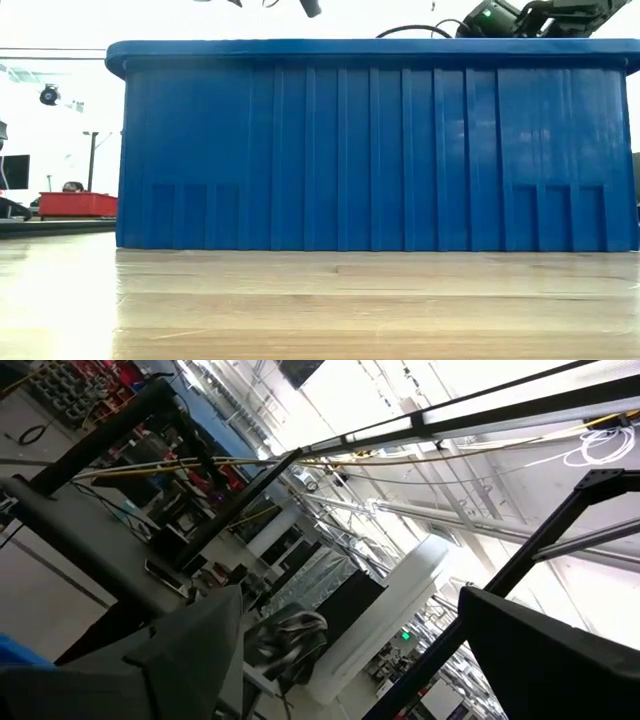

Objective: Pick and place slides into bin
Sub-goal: Put the black slide into the blue container, then return to Home Position

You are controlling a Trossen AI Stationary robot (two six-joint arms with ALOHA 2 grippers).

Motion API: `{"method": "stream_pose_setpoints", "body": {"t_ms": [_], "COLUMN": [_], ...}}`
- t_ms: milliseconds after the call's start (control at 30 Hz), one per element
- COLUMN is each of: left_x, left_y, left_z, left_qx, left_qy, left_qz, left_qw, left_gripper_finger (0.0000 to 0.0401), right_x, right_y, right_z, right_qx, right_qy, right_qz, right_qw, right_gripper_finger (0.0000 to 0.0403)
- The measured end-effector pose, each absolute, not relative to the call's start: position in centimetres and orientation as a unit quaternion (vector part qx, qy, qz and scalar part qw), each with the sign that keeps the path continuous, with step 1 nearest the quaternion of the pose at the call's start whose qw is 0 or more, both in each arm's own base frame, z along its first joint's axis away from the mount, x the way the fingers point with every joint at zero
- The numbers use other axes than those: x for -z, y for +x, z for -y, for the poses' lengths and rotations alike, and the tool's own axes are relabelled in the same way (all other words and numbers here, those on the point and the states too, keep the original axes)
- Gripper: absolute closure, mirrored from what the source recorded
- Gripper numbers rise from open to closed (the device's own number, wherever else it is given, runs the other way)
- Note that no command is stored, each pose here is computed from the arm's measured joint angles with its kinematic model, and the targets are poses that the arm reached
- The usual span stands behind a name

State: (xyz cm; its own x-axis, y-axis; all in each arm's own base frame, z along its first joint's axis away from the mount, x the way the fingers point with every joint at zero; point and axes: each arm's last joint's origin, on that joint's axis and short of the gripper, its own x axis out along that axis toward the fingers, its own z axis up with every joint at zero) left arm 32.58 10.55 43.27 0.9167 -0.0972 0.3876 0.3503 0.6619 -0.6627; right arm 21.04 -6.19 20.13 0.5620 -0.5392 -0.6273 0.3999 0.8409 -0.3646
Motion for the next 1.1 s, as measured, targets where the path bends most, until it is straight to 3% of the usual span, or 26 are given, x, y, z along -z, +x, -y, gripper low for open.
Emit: {"method": "stream_pose_setpoints", "body": {"t_ms": [267,500,600,733,833,1100], "left_x": [-43.1,-43.1,-43.2,-43.8,-44.5,-45.8], "left_y": [32.7,32.7,32.6,32.0,31.2,29.8], "left_z": [-10.6,-10.6,-10.5,-10.4,-10.2,-9.7], "left_qx": [0.122,0.12,0.116,0.111,0.108,0.089], "left_qy": [-0.396,-0.385,-0.362,-0.322,-0.288,-0.19], "left_qz": [0.153,0.156,0.159,0.172,0.185,0.217], "left_qw": [0.897,0.902,0.911,0.924,0.933,0.953], "left_gripper_finger": [0.0045,0.0045,0.0045,0.0045,0.0045,0.0045], "right_x": [-22.1,-27.6,-30.8,-35.8,-37.3,-34.7], "right_y": [21.3,21.6,21.6,21.0,18.7,10.7], "right_z": [6.1,6.1,5.7,3.8,2.9,1.4], "right_qx": [0.248,0.248,0.224,0.112,0.054,0.037], "right_qy": [-0.029,-0.002,-0.005,-0.009,0.03,0.078], "right_qz": [-0.405,-0.418,-0.39,-0.206,-0.096,0.057], "right_qw": [0.88,0.874,0.893,0.972,0.993,0.995], "right_gripper_finger": [0.0166,0.0152,0.0159,0.0191,0.0229,0.0372]}}
